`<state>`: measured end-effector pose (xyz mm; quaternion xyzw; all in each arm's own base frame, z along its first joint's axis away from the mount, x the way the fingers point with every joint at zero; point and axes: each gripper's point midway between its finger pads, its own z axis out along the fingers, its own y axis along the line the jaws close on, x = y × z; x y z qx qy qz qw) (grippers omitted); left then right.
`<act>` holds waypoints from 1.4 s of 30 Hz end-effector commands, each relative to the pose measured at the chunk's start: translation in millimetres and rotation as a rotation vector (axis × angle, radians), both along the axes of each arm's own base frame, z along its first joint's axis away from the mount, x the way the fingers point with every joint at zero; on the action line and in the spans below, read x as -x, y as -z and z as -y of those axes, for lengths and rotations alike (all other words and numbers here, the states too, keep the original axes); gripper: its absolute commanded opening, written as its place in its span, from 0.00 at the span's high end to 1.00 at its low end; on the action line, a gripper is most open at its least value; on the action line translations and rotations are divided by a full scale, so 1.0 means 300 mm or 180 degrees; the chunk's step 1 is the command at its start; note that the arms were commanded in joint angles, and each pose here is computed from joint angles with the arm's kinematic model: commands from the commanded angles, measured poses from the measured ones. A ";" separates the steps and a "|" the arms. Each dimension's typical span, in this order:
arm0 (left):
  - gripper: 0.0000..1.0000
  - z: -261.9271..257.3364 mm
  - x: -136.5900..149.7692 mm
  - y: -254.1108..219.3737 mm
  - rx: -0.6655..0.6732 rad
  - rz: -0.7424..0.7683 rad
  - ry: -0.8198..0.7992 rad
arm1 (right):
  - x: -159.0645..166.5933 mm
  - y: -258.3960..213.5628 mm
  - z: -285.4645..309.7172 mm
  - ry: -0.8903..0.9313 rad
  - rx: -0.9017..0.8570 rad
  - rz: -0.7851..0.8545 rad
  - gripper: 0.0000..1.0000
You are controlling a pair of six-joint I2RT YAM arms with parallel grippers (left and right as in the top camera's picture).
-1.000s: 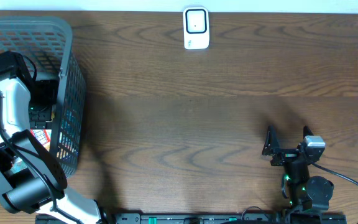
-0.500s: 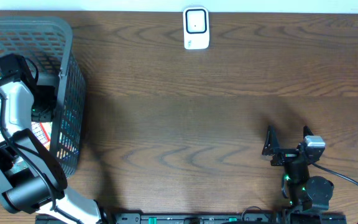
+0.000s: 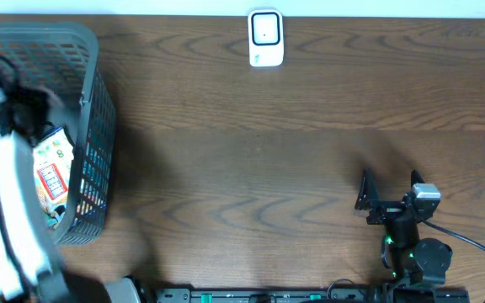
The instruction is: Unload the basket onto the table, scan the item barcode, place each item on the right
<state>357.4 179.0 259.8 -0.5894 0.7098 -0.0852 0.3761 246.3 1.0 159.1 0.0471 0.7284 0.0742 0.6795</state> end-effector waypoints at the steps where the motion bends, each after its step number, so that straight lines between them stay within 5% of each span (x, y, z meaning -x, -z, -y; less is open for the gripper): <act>1: 0.93 0.049 0.106 -0.330 -0.0477 0.0750 0.0031 | 0.001 0.000 0.000 0.0007 -0.0007 0.0002 0.01; 5: 0.93 0.191 0.209 -0.513 -0.0663 0.1281 0.0357 | 0.001 0.000 0.000 0.0008 -0.0007 0.0002 0.01; 9: 0.93 0.501 0.229 -0.531 -0.0495 0.1486 0.1684 | 0.001 0.000 0.000 0.0007 -0.0007 0.0002 0.01; 21: 0.93 1.147 0.239 0.045 -0.0459 0.0310 0.4507 | 0.001 0.000 0.000 0.0007 -0.0007 0.0002 0.01; 33: 0.93 1.422 0.228 0.565 -0.0319 -0.0736 0.5194 | 0.001 0.000 0.000 0.0008 -0.0007 0.0002 0.01; 42: 0.93 1.554 0.243 0.619 -0.0232 -0.0558 0.5505 | 0.001 0.000 0.000 0.0007 -0.0007 0.0002 0.01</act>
